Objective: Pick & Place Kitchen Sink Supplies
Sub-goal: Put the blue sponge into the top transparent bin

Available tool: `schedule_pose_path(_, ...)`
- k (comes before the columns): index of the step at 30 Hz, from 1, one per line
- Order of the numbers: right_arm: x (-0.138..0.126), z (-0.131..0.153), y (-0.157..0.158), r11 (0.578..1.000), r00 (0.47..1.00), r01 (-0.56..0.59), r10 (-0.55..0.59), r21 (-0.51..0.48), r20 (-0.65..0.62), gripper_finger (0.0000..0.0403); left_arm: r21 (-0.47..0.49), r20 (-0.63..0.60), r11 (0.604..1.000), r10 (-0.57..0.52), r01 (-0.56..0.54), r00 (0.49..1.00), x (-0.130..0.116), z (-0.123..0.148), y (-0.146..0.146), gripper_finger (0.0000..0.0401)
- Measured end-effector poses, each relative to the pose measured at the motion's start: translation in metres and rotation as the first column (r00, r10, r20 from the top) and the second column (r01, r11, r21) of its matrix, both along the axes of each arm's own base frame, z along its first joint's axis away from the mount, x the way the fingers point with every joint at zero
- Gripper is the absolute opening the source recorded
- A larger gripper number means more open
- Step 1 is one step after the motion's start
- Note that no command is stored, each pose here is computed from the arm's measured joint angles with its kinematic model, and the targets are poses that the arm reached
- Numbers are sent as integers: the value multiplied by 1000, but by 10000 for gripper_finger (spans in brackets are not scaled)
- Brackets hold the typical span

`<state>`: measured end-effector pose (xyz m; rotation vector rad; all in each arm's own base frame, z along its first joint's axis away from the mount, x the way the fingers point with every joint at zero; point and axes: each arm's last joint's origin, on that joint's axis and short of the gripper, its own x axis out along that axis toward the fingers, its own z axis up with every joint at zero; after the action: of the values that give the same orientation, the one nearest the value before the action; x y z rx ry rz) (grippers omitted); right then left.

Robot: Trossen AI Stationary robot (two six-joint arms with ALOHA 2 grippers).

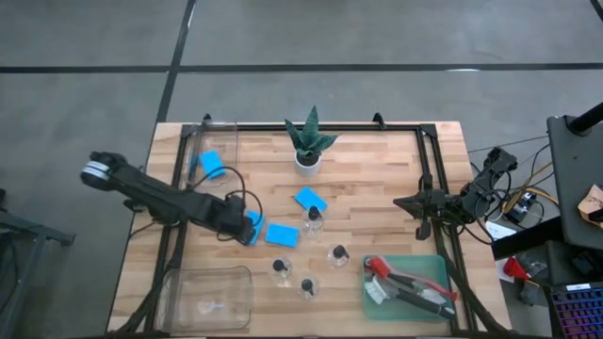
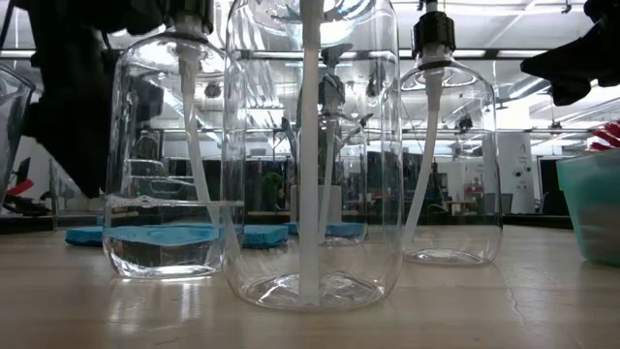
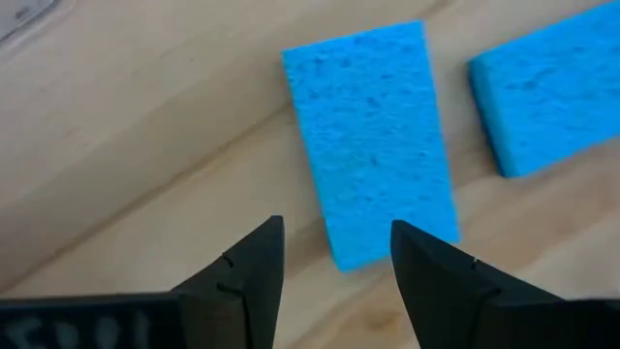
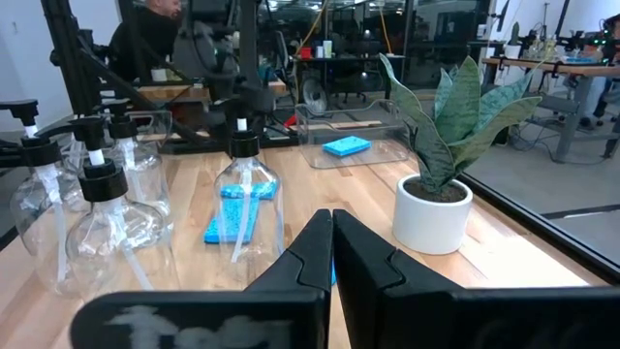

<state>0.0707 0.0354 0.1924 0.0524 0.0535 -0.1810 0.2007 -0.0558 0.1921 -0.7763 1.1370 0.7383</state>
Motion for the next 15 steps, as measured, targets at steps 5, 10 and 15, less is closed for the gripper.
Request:
schedule_pose_path(5, 0, 0, 0, 1000, 1000, 1, -1, 0, 0, 8, 27, -22, 999, 27, -27, 999, 2, -21, 0, 181)
schedule_pose_path(10, 0, 0, 0, 1000, 1000, 0, 0, 0, 0, 8, 17, -7, 1000, 23, -23, 1000, 5, -36, -1, 181)
schedule_pose_path(15, 0, 0, 0, 1000, 1000, 0, 0, 0, 0, 8, 5, 14, 1000, 17, -17, 1000, 4, -46, -1, 167)
